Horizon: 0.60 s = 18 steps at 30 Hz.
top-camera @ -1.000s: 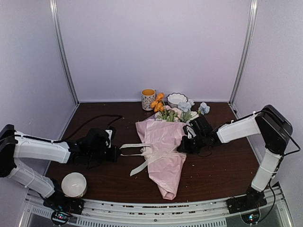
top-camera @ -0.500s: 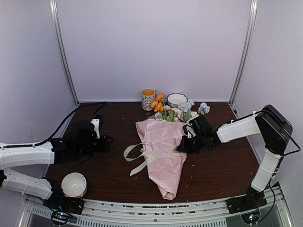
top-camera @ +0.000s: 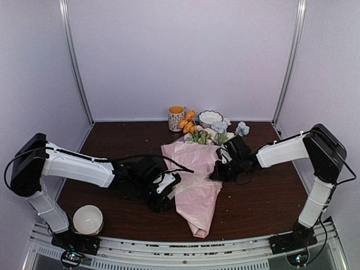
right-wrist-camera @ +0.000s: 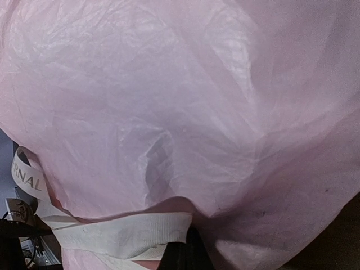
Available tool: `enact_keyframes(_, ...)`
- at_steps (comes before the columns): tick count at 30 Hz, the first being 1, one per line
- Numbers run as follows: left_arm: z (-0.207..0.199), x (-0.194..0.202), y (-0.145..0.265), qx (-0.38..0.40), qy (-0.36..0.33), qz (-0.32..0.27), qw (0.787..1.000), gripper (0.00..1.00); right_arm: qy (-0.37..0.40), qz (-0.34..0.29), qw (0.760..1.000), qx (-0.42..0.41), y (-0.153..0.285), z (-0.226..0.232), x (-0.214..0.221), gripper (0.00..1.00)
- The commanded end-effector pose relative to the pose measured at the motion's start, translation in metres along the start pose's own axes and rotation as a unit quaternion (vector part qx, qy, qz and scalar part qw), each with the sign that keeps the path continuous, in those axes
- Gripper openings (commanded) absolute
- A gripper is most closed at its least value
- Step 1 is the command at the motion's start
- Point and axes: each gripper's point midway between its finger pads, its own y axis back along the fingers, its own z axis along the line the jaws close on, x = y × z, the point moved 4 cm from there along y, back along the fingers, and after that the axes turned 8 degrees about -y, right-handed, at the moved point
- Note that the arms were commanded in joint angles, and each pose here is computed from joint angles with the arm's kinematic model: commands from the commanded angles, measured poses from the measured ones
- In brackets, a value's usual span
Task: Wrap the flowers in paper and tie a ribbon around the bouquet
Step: Cross the ribbon over the folded bouquet.
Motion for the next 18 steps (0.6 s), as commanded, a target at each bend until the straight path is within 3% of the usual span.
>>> enact_keyframes(1,0.025,0.004,-0.018,-0.086,-0.036,0.051,0.994,0.54,0.005,0.001,1.000,0.008,-0.004,0.001,-0.001,0.00)
enact_keyframes(8,0.045,-0.002,-0.035,-0.150,-0.039,0.080,0.985,0.49,0.004,0.003,1.000,0.009,-0.004,-0.001,0.001,0.00)
enact_keyframes(11,0.049,0.004,-0.035,-0.165,-0.041,0.089,0.981,0.33,0.005,0.003,1.000,0.009,-0.004,-0.001,0.001,0.00)
enact_keyframes(14,0.047,0.005,-0.031,-0.159,-0.041,0.086,0.983,0.00,0.005,0.002,1.000,0.011,-0.004,-0.001,0.002,0.00)
enact_keyframes(18,0.037,-0.007,-0.010,-0.135,-0.034,0.033,0.990,0.00,0.005,0.002,1.000,0.014,-0.003,-0.003,0.002,0.00)
